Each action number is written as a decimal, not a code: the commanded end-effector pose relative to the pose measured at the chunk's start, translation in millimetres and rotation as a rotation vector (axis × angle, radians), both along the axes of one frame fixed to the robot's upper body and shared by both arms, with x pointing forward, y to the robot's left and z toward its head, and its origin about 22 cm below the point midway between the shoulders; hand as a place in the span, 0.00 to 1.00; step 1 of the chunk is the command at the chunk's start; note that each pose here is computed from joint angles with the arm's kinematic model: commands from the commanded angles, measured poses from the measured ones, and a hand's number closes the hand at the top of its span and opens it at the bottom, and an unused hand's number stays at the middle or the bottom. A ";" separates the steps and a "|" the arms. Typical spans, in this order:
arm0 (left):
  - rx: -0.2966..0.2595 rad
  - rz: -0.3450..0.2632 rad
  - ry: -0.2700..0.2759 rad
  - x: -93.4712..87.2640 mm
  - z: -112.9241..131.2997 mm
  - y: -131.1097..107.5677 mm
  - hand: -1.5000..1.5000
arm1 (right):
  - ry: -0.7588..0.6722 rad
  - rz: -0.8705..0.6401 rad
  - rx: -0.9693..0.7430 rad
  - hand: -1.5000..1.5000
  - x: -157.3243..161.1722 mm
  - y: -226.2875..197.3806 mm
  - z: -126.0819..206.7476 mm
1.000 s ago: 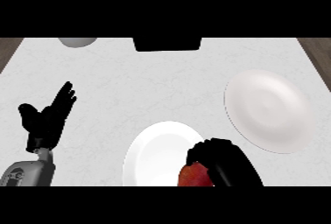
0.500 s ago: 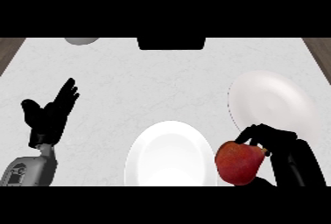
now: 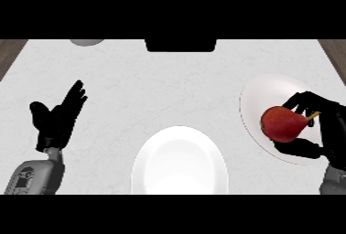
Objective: Pick the pear from the plate and place it in the plate
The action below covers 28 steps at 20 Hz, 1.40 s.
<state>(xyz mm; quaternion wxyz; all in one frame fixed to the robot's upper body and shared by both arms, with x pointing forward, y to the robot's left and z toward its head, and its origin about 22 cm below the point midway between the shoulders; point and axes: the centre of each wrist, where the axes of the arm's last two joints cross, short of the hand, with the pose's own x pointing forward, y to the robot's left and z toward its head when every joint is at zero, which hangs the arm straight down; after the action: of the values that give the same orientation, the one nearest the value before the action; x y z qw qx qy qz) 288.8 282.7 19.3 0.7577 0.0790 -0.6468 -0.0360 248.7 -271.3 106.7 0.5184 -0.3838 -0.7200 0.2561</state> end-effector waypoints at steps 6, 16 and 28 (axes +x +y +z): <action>0.008 -0.022 0.004 3.1 9.4 -14.0 0.50 | 0.181 -0.027 -0.125 1.00 43.7 -84.2 -41.4; 0.001 0.001 0.005 -12.2 -17.3 1.3 0.50 | 0.282 0.167 -0.001 0.00 66.6 -111.1 -65.7; -0.004 0.021 0.020 -19.1 -3.7 11.7 0.50 | -0.028 0.385 0.436 0.00 54.1 -107.6 -0.5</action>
<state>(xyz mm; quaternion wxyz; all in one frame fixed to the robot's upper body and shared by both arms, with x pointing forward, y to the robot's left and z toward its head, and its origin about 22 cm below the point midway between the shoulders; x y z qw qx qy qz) 277.9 291.2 17.8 0.7619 0.0834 -0.6415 -0.0317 312.6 -371.5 83.5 0.5149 -0.1665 -0.8101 0.2257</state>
